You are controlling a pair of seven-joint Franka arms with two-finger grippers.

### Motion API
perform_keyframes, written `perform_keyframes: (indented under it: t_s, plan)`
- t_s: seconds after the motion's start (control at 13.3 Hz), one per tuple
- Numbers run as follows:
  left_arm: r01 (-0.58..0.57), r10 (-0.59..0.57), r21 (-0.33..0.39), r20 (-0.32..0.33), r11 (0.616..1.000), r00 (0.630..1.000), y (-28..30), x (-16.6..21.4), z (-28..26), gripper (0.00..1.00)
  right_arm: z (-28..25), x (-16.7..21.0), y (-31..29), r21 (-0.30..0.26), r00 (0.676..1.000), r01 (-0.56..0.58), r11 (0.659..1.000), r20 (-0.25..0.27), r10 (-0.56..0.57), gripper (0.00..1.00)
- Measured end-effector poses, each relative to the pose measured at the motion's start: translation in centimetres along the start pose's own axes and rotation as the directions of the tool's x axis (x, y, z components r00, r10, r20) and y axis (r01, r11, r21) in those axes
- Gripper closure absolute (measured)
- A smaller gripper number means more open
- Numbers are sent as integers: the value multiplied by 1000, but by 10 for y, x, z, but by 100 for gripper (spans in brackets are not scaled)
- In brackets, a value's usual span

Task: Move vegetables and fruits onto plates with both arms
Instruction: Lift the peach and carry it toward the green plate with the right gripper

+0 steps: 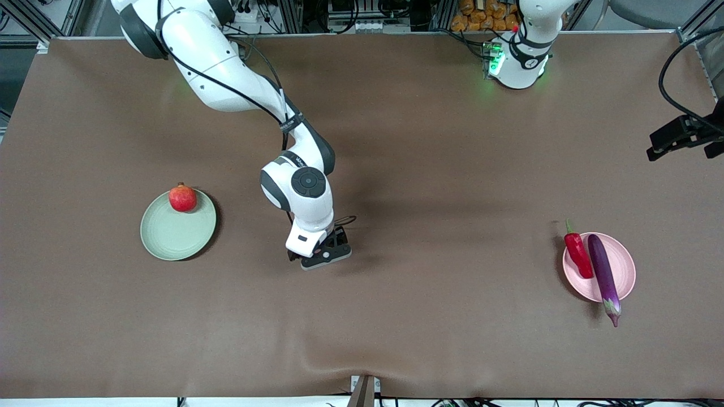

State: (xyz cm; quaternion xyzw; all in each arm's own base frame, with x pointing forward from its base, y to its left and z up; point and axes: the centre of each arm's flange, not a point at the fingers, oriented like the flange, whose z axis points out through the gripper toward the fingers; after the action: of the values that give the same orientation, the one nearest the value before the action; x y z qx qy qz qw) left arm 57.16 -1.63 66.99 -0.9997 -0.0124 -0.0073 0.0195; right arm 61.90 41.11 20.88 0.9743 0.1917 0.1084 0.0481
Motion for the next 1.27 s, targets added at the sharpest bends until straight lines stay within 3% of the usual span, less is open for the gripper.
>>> perform_keyframes:
  t_s: [0.45, 0.9, 1.05, 1.27]
  plan:
    - [-7, 6, 42, 17, 999, 1000, 20, -5, 5, 0, 6, 0, 11, -6, 997, 73, 997, 9, -73, 0]
    - [-9, 8, 37, 32, 999, 999, 31, -63, 2, 0, 20, -15, -1, -14, 997, 46, 999, 64, -45, 0]
    - [-8, 8, 36, -2, 999, 1000, 29, -77, 1, 0, 18, -13, 2, -17, 997, 42, 999, 66, -41, 13]
    - [0, 0, 14, -28, 1000, 1000, 26, -73, 6, 0, 12, -5, 28, -22, 996, 28, 999, 85, -26, 13]
